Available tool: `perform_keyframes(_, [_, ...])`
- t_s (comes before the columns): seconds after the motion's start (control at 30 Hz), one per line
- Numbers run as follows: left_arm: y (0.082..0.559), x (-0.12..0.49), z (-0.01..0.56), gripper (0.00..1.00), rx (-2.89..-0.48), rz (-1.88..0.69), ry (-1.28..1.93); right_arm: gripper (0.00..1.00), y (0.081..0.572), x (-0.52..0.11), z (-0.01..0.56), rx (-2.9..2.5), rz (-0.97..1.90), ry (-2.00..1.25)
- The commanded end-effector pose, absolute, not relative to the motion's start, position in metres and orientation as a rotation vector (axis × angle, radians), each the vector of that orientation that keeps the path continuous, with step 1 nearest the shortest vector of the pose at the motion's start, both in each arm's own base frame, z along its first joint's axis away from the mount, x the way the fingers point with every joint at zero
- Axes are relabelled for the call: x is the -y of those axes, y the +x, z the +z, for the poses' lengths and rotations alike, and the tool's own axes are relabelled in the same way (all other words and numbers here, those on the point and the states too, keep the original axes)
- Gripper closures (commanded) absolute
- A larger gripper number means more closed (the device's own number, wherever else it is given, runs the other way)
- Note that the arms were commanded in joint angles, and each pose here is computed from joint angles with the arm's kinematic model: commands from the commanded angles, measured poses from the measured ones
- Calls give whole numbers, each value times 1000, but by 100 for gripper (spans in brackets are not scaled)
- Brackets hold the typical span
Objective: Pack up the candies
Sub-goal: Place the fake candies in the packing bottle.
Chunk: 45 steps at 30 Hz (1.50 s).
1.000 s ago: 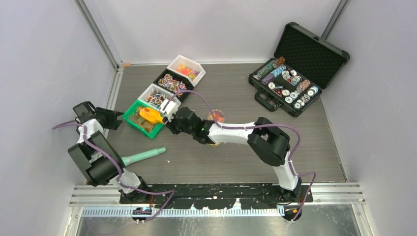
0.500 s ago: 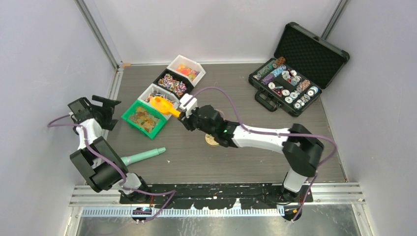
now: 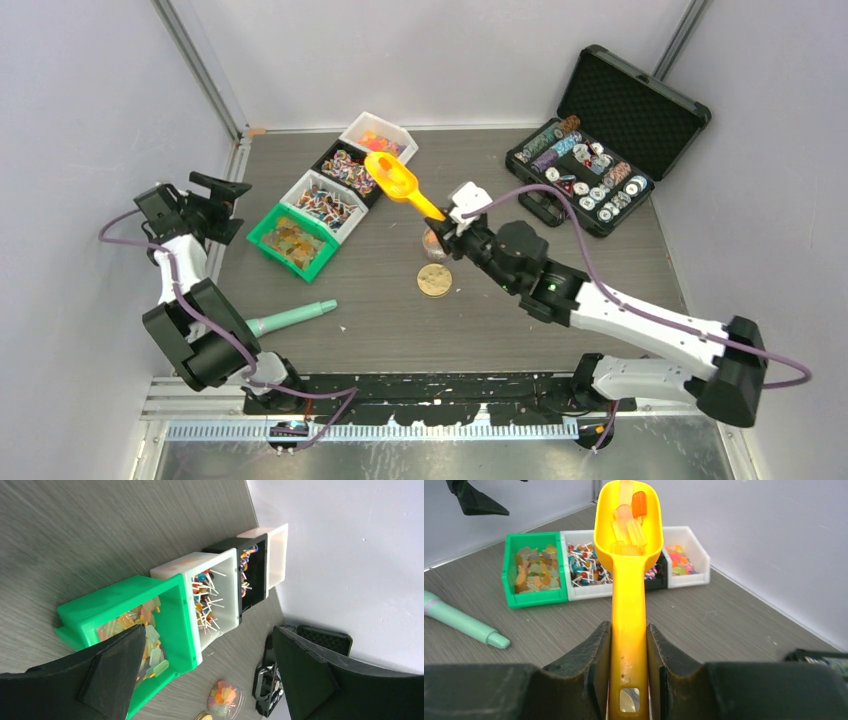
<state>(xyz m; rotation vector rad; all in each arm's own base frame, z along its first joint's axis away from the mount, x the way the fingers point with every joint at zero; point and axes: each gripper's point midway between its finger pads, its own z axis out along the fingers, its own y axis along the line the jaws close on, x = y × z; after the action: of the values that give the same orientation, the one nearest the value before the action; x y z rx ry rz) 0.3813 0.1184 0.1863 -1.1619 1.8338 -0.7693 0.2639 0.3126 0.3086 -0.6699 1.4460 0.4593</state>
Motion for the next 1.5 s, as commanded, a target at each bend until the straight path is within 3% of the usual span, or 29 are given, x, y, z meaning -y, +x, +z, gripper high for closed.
perform_keyframes(0.0, [393, -104, 237, 0, -1801, -803, -934, 100, 253, -266, 314, -1471, 362, -629])
perform_keyframes(0.37, [396, -19, 272, 0, -1884, -889, -593, 100, 219, -192, 272, -1637, 281, -592])
perform_keyframes(0.73, [353, 82, 288, 0, -1956, -967, -205, 100, 204, -176, 228, -1804, 239, -649])
perform_keyframes(1.1, [291, 107, 247, 0, -2086, -934, -54, 100, 207, -190, 217, -1876, 198, -748])
perform_keyframes(1.47, [277, 110, 237, 0, -2132, -867, 31, 100, 216, -203, 210, -1967, 136, -806])
